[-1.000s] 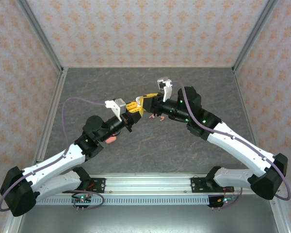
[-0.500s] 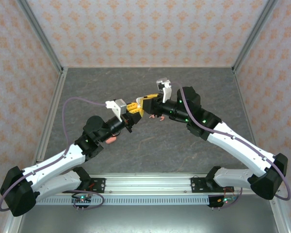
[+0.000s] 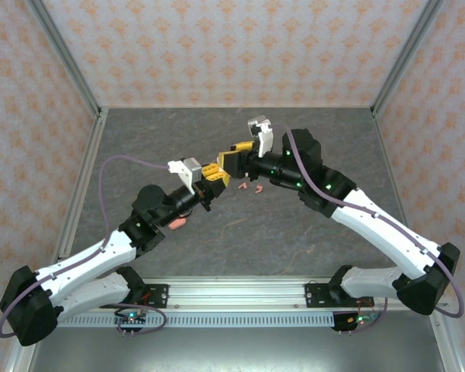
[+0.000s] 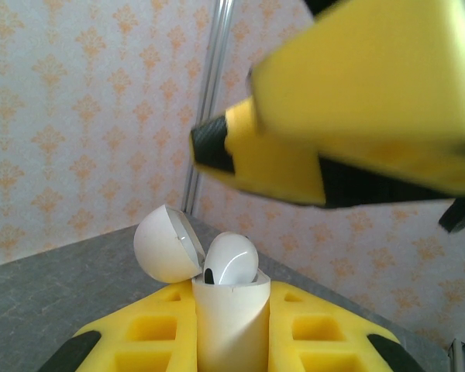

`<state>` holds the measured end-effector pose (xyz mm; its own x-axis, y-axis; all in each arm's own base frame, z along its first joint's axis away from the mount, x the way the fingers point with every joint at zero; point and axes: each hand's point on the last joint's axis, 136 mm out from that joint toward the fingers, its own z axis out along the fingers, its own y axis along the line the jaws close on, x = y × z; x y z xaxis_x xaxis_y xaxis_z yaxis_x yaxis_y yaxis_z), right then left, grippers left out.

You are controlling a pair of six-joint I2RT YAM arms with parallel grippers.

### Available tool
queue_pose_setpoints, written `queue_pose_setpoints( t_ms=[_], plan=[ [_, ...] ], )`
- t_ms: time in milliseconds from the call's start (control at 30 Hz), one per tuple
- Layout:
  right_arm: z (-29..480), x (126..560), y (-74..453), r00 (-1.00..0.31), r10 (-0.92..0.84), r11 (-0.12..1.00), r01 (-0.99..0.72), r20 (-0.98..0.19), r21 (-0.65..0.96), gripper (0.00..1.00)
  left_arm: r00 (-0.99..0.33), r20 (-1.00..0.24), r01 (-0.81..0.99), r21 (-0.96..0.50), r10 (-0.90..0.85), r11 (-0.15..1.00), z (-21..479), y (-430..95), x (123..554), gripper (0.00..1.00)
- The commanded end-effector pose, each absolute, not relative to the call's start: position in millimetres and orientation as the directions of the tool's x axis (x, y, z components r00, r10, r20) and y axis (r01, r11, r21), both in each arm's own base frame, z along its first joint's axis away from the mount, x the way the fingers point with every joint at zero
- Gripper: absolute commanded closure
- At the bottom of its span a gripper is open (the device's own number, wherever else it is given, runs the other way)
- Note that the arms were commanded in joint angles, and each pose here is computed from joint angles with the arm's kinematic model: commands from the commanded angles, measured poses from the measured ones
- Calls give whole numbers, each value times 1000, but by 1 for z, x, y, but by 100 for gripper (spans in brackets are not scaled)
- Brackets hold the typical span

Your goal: Insert wireless bluetooth earbuds into charging case

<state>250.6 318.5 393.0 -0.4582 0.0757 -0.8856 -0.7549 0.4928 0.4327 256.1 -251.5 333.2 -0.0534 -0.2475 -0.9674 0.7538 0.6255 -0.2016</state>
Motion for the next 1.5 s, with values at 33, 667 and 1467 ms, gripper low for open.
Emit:
queue_pose_setpoints(
  t_ms=[33,667,1467],
  plan=[
    [421,244,293,-432,115,472,-768,-895,432,33,20,-960,761,-166,-279,627,353,-247,250,100],
    [371,240,321,-642,-55,287,-744,-765,604,4,20,-960,772,-162,-278,615,355,-249,248,100],
    [373,234,296,-562,-2,373,-768,-827,521,17,6,-964,763,-168,-266,624,352,-249,250,100]
  ],
)
